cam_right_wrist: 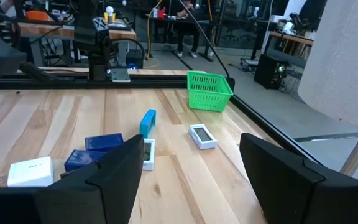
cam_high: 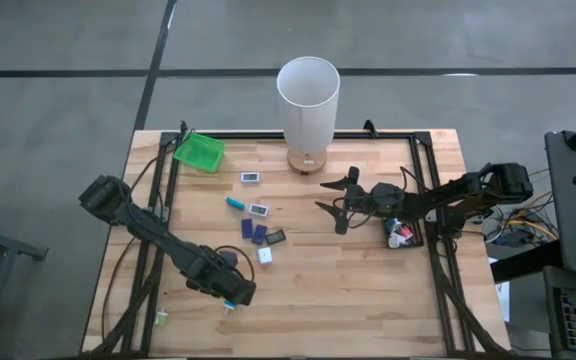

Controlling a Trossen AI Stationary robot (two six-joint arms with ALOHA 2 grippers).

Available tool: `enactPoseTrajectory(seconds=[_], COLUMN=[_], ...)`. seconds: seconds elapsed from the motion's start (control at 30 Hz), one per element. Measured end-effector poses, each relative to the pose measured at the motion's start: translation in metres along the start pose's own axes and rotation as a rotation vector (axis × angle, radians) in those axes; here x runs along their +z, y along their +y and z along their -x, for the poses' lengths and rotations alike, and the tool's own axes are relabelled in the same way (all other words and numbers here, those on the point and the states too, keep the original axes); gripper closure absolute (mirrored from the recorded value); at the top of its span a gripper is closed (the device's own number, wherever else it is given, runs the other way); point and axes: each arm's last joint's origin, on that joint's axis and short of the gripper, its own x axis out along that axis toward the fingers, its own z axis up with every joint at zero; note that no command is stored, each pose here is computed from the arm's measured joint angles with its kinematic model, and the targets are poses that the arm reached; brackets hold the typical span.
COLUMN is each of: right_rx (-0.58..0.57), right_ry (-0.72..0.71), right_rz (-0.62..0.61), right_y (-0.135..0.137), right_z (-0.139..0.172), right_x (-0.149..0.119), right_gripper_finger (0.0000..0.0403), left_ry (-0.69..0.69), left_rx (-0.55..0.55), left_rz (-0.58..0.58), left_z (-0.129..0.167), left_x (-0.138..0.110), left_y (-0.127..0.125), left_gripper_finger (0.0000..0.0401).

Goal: Pick & Place Office items
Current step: Put the blue charger adapter into the black bin

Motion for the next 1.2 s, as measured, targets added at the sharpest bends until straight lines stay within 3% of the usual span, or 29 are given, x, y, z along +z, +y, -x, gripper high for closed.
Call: enactPoseTrajectory(seconds=[0.47,0.97,1.2], right_rx=[0.000,0.000,0.000], right_ry=[0.000,0.000,0.000], right_rz=[0.000,0.000,0.000], right_y=[0.000,0.000,0.000], right_z=[0.000,0.000,0.000], right_x=[0.000,0.000,0.000], right_gripper_finger=[0.0137,0.0136,0.0135], left_ry=[0.083,0.077,0.089], left_rx=[0.024,0.066,0.078], left_rz=[0.006,0.031,0.045], left_z=[-0.027,-0.045,-0.046], left_x=[-0.003,-0.001,0.000], left_y=[-0.007,-0.008,-0.006], left_gripper_finger=[0.0158,0.0159,0.0201])
